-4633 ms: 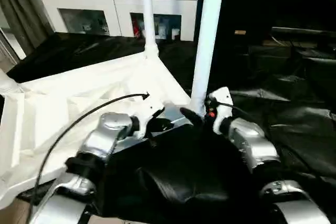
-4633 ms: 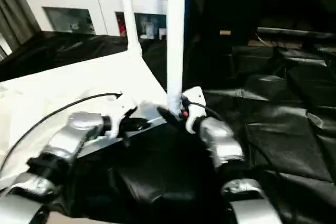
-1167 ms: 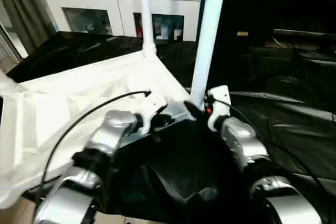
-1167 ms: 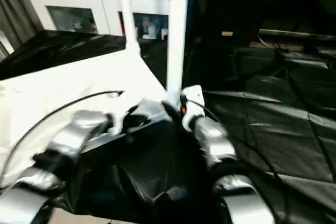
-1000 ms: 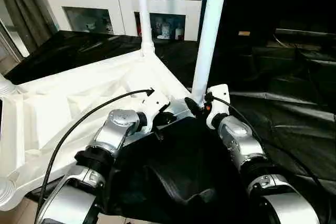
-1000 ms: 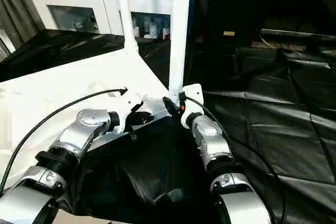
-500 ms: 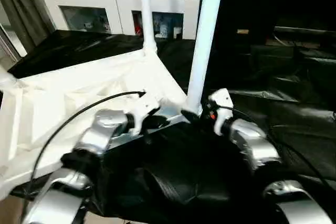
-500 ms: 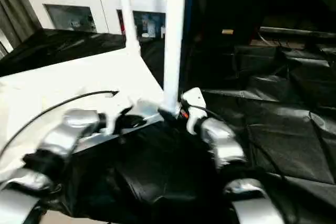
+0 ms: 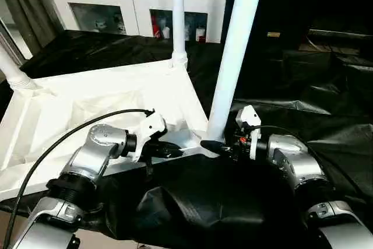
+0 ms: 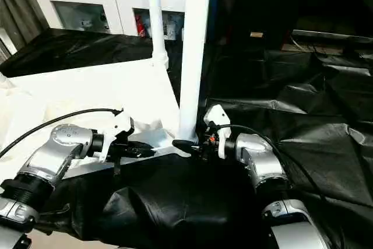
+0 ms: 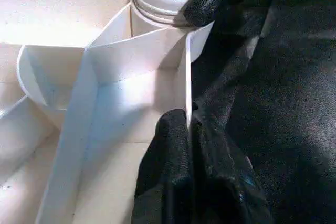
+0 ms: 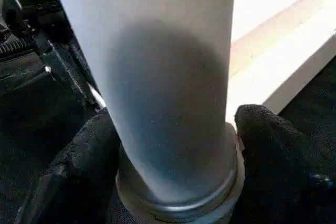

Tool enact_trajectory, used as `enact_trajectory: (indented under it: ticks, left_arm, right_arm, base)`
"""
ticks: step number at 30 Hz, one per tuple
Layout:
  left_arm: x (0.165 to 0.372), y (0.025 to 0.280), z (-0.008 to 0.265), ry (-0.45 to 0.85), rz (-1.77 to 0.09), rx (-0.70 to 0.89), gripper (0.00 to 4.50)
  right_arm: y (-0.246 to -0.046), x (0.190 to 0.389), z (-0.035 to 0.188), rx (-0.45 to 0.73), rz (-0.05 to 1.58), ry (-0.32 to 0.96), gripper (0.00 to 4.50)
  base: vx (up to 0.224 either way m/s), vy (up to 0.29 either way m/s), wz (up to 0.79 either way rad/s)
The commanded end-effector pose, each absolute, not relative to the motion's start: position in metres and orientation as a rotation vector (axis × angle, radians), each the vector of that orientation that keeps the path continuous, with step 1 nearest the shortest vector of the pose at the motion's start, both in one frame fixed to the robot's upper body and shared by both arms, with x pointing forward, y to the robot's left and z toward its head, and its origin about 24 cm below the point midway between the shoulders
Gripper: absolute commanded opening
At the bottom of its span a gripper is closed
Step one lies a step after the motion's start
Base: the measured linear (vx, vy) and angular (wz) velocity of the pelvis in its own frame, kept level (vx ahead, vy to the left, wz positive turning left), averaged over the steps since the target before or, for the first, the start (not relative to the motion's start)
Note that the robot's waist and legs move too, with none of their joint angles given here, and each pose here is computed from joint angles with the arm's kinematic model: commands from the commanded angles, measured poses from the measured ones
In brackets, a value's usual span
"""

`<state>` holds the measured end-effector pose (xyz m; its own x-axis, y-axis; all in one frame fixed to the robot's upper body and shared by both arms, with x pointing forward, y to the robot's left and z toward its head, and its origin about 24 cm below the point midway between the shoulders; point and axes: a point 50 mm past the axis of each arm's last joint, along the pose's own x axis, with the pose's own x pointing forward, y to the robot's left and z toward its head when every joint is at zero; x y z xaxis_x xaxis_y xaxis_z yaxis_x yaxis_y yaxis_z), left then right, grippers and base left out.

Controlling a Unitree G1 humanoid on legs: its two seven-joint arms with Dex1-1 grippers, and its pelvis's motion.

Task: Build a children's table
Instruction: Rotate leg to tighten

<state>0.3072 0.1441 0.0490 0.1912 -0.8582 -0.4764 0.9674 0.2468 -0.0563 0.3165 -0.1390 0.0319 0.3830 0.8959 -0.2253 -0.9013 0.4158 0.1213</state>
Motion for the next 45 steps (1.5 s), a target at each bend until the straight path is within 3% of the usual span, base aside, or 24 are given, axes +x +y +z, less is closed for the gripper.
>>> enact_trajectory:
  ticks: [1, 5, 10, 24, 26, 29, 32, 34, 39, 45]
  left_arm:
    - [0.306, 0.133, 0.051, 0.436, -1.357, 0.286, 0.0]
    - [0.314, 0.13, 0.051, 0.415, -1.274, 0.304, 0.0]
    - [0.329, 0.122, 0.049, 0.392, -1.111, 0.318, 0.0]
    - [0.348, 0.078, 0.051, 0.323, -0.915, 0.26, 0.0]
    - [0.348, 0.076, 0.051, 0.324, -0.918, 0.26, 0.0]
    - [0.346, 0.075, 0.049, 0.333, -0.944, 0.263, 0.0]
    - [0.343, 0.08, 0.05, 0.327, -0.995, 0.27, 0.0]
    - [0.34, 0.084, 0.049, 0.327, -1.032, 0.277, 0.0]
    - [0.331, 0.1, 0.047, 0.347, -1.147, 0.311, 0.0]
    - [0.322, 0.114, 0.048, 0.364, -1.247, 0.301, 0.0]
  right_arm:
    - [-0.132, 0.314, 0.031, -0.026, 1.195, 0.285, 3.23]
    - [-0.128, 0.312, 0.028, -0.002, 1.167, 0.287, 3.09]
    - [-0.122, 0.315, 0.015, 0.014, 0.994, 0.296, 2.65]
    - [-0.076, 0.326, -0.004, 0.121, 0.541, 0.349, 2.62]
    - [-0.069, 0.326, -0.003, 0.118, 0.57, 0.351, 2.62]
    - [-0.064, 0.325, 0.001, 0.153, 0.628, 0.328, 3.32]
    - [-0.066, 0.324, 0.005, 0.123, 0.731, 0.304, 3.37]
    - [-0.069, 0.322, 0.007, 0.103, 0.795, 0.288, 3.72]
    - [-0.089, 0.315, 0.013, 0.059, 0.983, 0.27, 3.72]
    - [-0.114, 0.313, 0.022, 0.034, 1.073, 0.263, 3.72]
  base:
    - [0.0, 0.0, 0.0]
    - [0.0, 0.0, 0.0]
    - [0.0, 0.0, 0.0]
    - [0.0, 0.0, 0.0]
    - [0.0, 0.0, 0.0]
    - [0.0, 0.0, 0.0]
    - [0.0, 0.0, 0.0]
    - [0.0, 0.0, 0.0]
    - [0.0, 0.0, 0.0]
    - [0.0, 0.0, 0.0]
